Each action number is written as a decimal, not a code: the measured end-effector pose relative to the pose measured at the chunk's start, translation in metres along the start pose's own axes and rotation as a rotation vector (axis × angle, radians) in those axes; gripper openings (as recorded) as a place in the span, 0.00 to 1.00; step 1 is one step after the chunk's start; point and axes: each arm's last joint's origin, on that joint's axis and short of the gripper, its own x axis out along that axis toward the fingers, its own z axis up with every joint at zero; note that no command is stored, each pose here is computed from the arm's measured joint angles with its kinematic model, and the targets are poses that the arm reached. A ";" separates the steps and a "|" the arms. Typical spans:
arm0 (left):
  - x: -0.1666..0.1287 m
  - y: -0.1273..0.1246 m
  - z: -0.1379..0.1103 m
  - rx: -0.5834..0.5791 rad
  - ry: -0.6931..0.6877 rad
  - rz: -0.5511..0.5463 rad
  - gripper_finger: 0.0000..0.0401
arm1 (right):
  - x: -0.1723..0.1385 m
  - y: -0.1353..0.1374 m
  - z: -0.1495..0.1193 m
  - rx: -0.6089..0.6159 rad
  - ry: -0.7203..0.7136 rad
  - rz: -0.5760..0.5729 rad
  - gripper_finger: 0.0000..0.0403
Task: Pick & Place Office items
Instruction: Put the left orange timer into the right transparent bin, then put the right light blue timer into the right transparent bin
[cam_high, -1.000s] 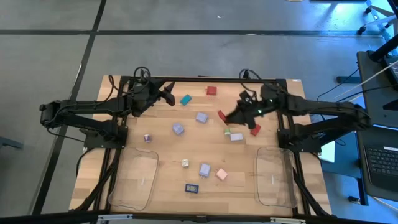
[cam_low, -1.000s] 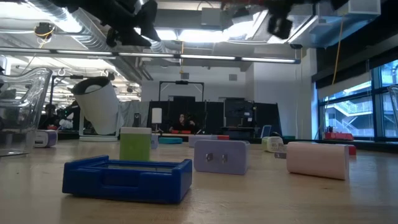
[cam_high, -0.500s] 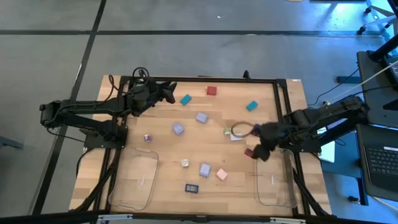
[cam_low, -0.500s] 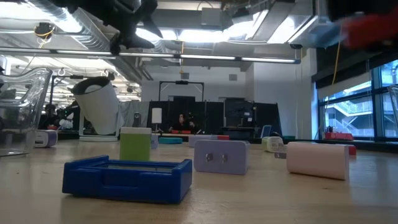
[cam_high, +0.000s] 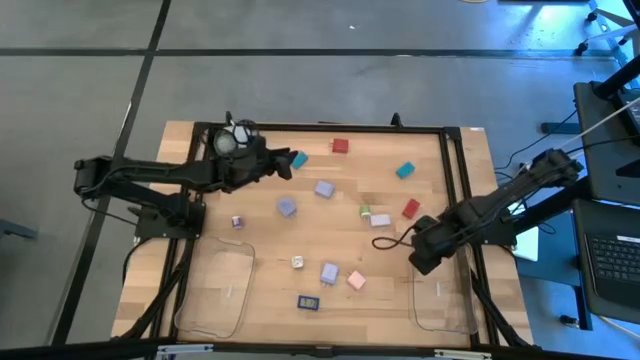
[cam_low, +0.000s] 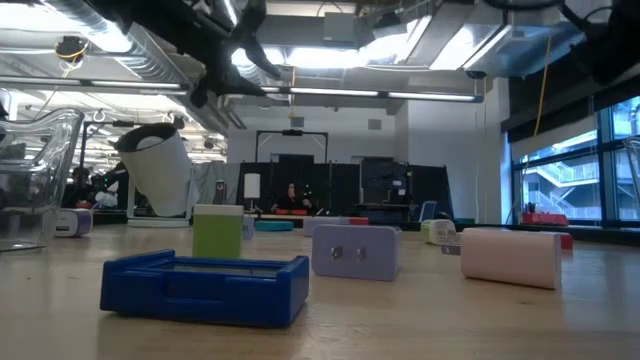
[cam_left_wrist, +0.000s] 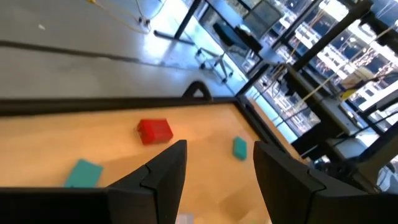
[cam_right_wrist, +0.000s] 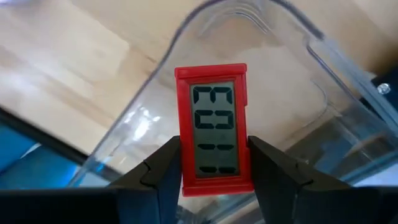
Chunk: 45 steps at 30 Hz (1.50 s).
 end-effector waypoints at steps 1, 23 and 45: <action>0.002 0.000 -0.004 0.000 0.011 0.005 0.45 | 0.004 0.002 0.000 0.011 0.003 -0.022 0.41; 0.000 -0.018 -0.013 0.017 -0.028 -0.090 0.45 | 0.073 0.028 0.004 -0.028 0.028 -0.338 0.41; 0.000 -0.018 -0.012 0.028 -0.038 -0.084 0.45 | 0.035 0.040 -0.010 -0.173 0.229 -0.217 0.66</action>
